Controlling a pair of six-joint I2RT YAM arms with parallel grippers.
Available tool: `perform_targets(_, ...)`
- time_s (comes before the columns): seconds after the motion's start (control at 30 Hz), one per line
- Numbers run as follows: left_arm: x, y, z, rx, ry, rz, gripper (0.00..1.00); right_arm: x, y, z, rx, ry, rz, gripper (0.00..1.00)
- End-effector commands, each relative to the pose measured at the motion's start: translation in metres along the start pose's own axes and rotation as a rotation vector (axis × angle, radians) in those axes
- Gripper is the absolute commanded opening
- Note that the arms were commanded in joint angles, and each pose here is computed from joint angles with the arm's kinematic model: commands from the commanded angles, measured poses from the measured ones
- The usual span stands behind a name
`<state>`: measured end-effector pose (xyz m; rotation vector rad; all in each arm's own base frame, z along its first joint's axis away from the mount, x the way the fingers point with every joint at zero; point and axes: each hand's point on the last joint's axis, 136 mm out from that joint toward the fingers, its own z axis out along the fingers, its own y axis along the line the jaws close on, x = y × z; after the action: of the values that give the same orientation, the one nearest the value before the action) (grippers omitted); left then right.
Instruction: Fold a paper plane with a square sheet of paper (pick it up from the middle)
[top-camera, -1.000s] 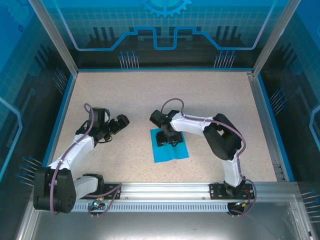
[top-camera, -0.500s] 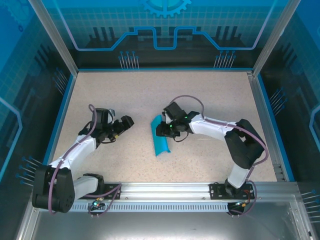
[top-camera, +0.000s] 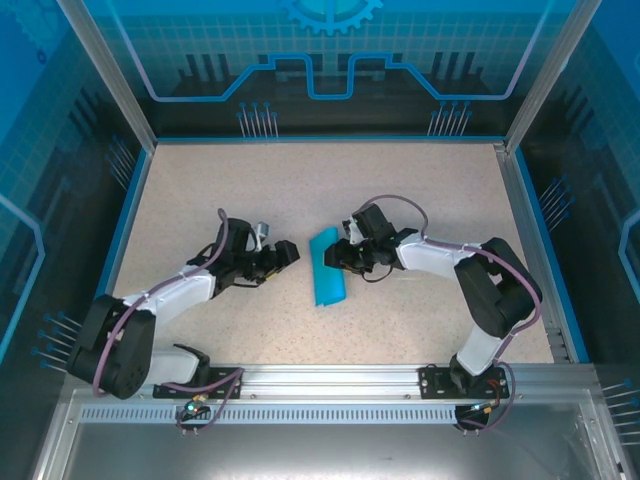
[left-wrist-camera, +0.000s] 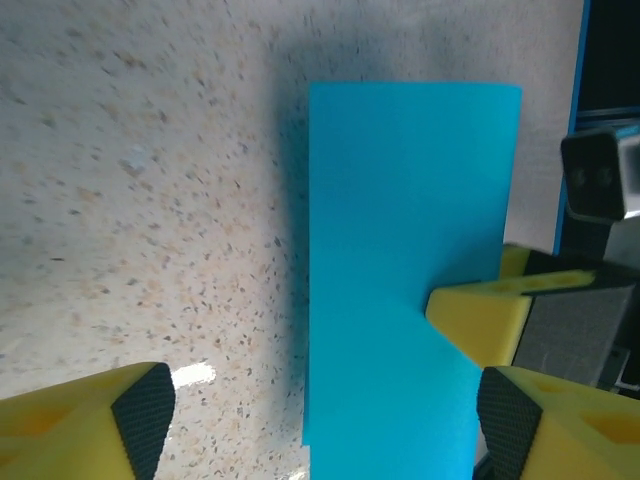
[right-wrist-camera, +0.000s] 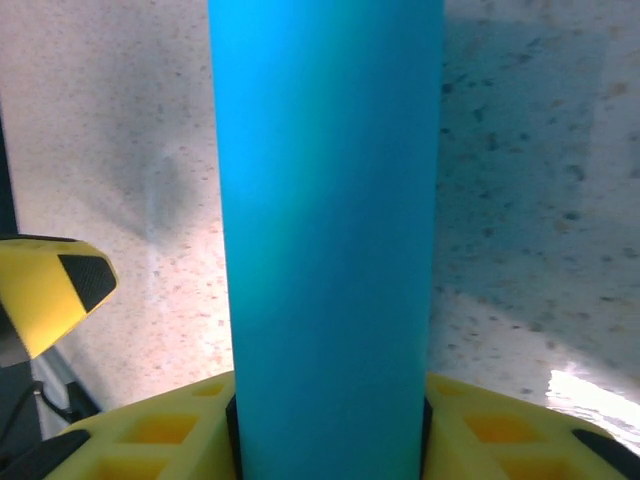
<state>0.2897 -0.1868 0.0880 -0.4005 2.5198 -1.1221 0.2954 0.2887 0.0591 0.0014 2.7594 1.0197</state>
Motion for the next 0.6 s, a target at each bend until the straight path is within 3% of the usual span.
perform_targets(0.0, -0.002, -0.027, 0.01, 0.061, 0.014, 0.028, 0.78, 0.009, -0.033, 0.006, 0.109, 0.034, 0.005, 0.46)
perform_targets(0.27, 0.008, -0.04, 0.041, 0.059, 0.072, 0.031, 0.62, 0.011, -0.053, -0.002, 0.229, 0.034, -0.01, 0.64)
perform_targets(0.57, 0.012, -0.043, 0.062, 0.047, 0.112, 0.032, 0.57, 0.008, -0.06, -0.019, 0.337, 0.015, -0.04, 0.73)
